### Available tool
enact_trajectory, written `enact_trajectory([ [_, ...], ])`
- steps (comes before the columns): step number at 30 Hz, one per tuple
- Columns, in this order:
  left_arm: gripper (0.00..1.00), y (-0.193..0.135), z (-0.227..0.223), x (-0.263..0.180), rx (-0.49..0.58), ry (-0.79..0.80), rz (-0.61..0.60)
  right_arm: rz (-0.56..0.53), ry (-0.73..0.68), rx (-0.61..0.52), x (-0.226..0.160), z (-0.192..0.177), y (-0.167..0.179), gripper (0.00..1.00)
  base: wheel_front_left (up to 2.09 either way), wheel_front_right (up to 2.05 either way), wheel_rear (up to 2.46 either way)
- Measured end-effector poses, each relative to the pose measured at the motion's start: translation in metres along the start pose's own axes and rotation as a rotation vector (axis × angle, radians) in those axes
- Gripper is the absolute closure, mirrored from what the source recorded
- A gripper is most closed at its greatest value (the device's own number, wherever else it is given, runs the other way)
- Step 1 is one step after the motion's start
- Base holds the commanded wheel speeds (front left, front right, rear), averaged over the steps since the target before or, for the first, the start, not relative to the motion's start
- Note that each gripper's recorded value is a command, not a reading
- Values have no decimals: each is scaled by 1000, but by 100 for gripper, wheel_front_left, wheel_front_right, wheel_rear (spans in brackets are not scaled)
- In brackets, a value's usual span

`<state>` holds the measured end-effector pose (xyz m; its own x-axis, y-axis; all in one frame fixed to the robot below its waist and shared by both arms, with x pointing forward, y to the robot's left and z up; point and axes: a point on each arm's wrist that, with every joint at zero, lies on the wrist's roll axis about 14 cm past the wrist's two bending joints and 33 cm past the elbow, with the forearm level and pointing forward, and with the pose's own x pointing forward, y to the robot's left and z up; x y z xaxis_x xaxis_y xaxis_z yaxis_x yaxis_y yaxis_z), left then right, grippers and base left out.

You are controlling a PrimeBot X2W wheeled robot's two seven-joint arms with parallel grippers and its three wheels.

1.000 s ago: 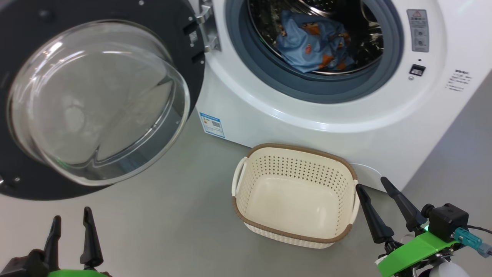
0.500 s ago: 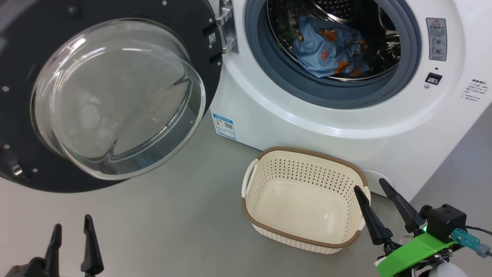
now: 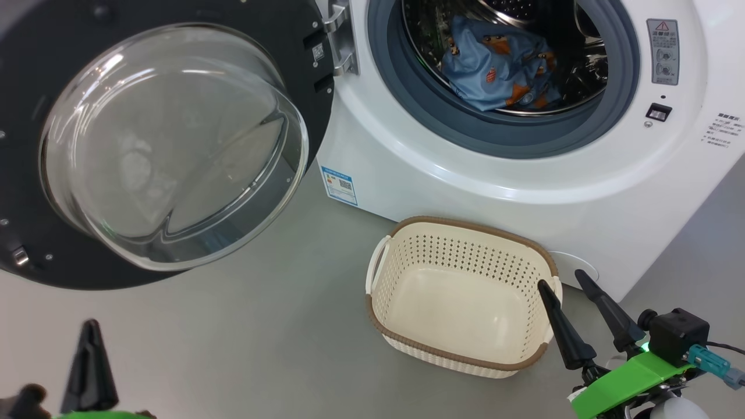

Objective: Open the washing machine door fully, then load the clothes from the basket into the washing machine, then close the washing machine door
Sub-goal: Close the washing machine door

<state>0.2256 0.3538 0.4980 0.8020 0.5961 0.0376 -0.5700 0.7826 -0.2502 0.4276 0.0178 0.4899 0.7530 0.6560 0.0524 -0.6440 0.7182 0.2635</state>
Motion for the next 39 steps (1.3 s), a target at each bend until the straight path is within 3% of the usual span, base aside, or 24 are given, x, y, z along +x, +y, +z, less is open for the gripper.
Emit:
enact_trajectory([
  [8, 100, 9, 74, 29, 2, -232, 20, -4, 13, 17, 2, -8, -3, 0, 0, 0, 0],
  [14, 100, 31, 146, 53, -57, -426, 30, -9, 15, 32, 5, -11, -6, 0, 0, 0, 0],
  [20, 100, 57, 202, 83, -45, -503, 14, -18, 13, 39, 7, -13, -10, 0, 0, 0, 0],
  [24, 100, 74, 213, 107, -96, -463, 33, -24, 21, 45, 7, -17, -14, 0, 0, 0, 0],
  [30, 100, 86, 219, 146, -264, -330, 53, -19, 18, 49, 14, -19, -18, 0, 0, 0, 0],
  [35, 100, 89, 204, 167, -399, -167, 55, -17, 35, 57, 13, -27, -19, 0, 0, 0, 0],
  [39, 100, 86, 165, 177, -450, 64, 57, -23, 52, 56, 11, -33, -26, 0, 0, 0, 0],
])
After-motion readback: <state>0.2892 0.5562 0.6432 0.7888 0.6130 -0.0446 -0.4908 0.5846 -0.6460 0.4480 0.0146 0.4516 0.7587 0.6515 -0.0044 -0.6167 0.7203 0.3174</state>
